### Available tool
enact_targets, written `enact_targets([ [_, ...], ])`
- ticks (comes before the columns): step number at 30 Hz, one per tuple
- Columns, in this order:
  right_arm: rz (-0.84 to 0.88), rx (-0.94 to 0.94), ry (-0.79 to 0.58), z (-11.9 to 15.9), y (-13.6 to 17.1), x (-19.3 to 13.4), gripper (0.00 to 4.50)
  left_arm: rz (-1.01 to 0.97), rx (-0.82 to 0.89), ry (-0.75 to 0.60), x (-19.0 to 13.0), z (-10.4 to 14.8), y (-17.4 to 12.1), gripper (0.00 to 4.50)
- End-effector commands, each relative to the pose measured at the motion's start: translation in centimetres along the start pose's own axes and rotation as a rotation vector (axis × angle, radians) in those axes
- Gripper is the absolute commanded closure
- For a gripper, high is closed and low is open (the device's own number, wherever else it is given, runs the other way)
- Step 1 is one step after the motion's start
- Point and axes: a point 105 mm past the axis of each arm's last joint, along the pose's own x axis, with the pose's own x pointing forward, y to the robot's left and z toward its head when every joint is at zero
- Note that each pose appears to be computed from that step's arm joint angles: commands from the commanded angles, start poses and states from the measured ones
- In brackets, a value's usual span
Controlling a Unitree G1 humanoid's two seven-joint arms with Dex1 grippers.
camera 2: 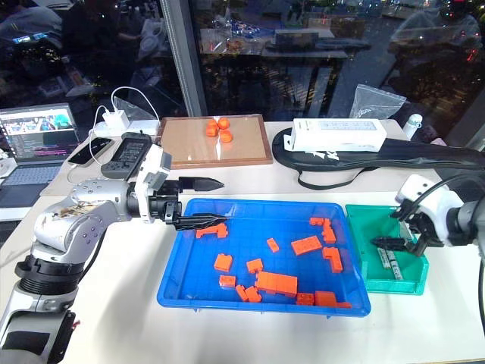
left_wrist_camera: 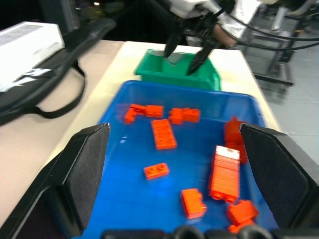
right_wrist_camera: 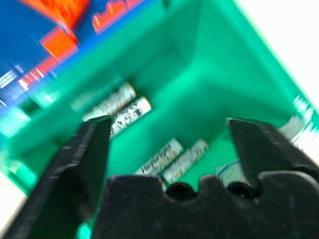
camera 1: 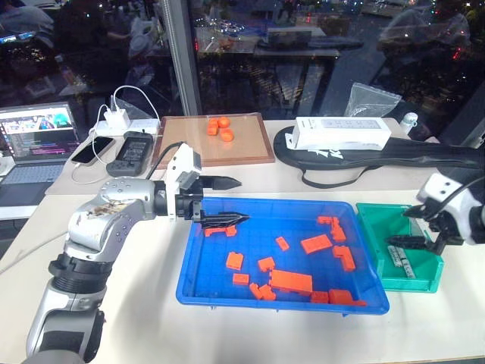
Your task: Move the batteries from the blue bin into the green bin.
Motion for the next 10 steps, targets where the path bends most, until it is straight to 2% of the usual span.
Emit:
enact_targets([
  [1, -0.230, -0.007, -0.379, 4.4, -2.8, -4.9, 0.02, 0.202, 0.029, -0.063, -2.1, 1.1, 2.4, 0.00],
  [5, -0.275, 0.115, -0.593, 4.4, -1.3, -4.7, 0.02, 0.237, -0.072, -0.071, -3.2, 0.2, 2.5, 0.00],
  [10, -0.297, 0.200, -0.569, 2.4, 0.7, -2.7, 0.02, 0.320, -0.090, -0.054, -3.9, -0.9, 3.5, 0.00],
])
